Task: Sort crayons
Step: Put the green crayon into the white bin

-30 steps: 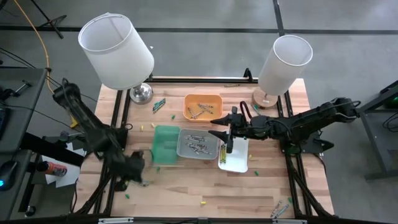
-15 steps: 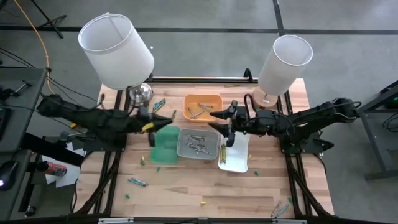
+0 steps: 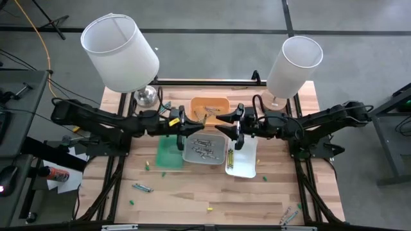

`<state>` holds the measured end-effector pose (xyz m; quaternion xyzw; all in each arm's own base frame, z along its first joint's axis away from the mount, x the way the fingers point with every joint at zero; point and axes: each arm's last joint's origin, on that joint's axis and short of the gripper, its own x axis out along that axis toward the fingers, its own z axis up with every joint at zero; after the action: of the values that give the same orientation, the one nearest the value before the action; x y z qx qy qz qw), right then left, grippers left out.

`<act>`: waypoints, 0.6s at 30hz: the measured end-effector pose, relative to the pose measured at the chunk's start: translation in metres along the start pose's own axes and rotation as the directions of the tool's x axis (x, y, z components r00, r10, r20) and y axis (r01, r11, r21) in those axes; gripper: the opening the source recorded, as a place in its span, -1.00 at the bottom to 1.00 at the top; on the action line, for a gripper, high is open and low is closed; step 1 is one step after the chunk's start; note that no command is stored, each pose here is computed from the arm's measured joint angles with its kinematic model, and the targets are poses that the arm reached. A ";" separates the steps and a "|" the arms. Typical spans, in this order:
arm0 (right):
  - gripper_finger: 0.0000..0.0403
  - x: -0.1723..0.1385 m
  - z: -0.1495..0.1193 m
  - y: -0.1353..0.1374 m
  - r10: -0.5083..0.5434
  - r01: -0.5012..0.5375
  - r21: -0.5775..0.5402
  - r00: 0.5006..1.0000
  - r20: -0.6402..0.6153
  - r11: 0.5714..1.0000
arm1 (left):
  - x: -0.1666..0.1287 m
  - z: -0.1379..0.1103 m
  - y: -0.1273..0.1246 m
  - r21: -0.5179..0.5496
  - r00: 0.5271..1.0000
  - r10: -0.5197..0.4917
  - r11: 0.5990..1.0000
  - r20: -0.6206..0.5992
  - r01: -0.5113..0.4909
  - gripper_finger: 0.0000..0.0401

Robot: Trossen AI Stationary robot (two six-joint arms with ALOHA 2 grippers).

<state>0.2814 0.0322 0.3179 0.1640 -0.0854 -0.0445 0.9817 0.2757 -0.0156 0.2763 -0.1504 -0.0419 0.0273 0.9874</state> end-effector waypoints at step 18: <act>-0.01 0.051 0.001 -0.005 -0.049 0.049 0.007 0.997 -0.064 0.999 | 0.009 -0.002 -0.001 -0.015 0.999 -0.011 1.000 0.034 0.012 -1.00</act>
<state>0.3313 0.0216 0.3252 0.1715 -0.0501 -0.0630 0.9819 0.2845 -0.0163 0.2748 -0.1571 -0.0600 0.0238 0.9855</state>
